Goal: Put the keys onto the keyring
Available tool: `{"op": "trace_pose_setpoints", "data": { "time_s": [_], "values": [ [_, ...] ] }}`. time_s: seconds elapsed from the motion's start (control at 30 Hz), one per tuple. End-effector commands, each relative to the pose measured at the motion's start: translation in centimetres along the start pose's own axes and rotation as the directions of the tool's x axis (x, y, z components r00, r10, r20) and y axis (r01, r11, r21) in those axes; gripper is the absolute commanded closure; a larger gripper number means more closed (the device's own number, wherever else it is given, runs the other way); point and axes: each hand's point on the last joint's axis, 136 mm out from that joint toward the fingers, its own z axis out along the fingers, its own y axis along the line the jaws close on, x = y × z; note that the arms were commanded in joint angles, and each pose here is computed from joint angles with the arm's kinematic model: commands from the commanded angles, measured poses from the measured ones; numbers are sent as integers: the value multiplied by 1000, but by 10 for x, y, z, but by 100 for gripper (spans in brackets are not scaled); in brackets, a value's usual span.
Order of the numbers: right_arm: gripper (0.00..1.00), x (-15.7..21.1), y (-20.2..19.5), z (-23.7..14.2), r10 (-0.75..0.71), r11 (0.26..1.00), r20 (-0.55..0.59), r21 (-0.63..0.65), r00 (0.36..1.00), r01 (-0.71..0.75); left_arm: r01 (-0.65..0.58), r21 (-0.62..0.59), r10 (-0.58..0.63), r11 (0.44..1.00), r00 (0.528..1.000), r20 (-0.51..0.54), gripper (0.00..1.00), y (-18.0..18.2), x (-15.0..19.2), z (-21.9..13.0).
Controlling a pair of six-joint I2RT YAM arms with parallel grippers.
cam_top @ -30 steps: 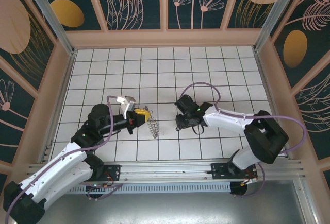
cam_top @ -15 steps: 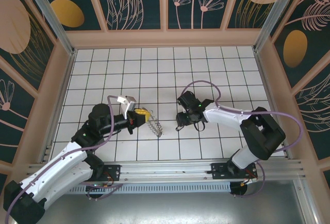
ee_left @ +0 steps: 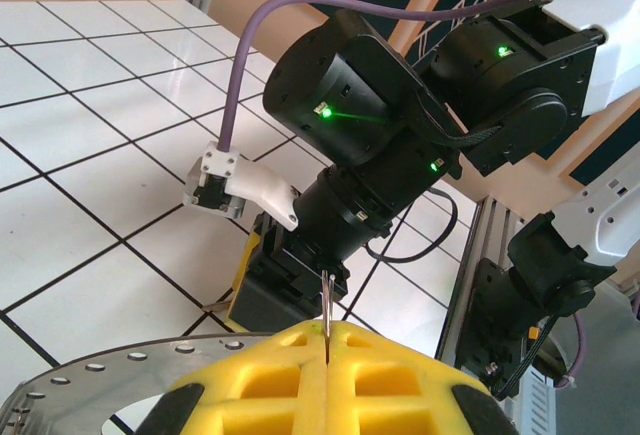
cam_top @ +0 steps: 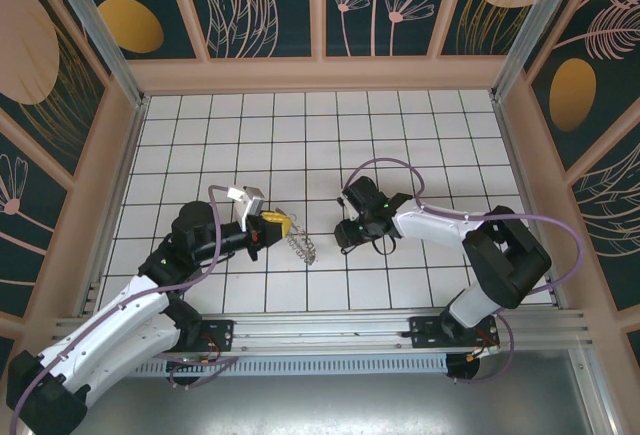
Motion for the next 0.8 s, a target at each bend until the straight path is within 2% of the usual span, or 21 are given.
{"op": "trace_pose_setpoints", "data": {
  "time_s": [0.0,0.77],
  "values": [
    [53,2,-1,2,-18,1000,0,-2,1000,18,-16,38,14,999,999,44,100,-9,-11,-1],
    [55,19,-10,2,44,999,-33,31,998,-43,-19,49,17,999,998,58,100,-13,-14,-4]
  ]
}}
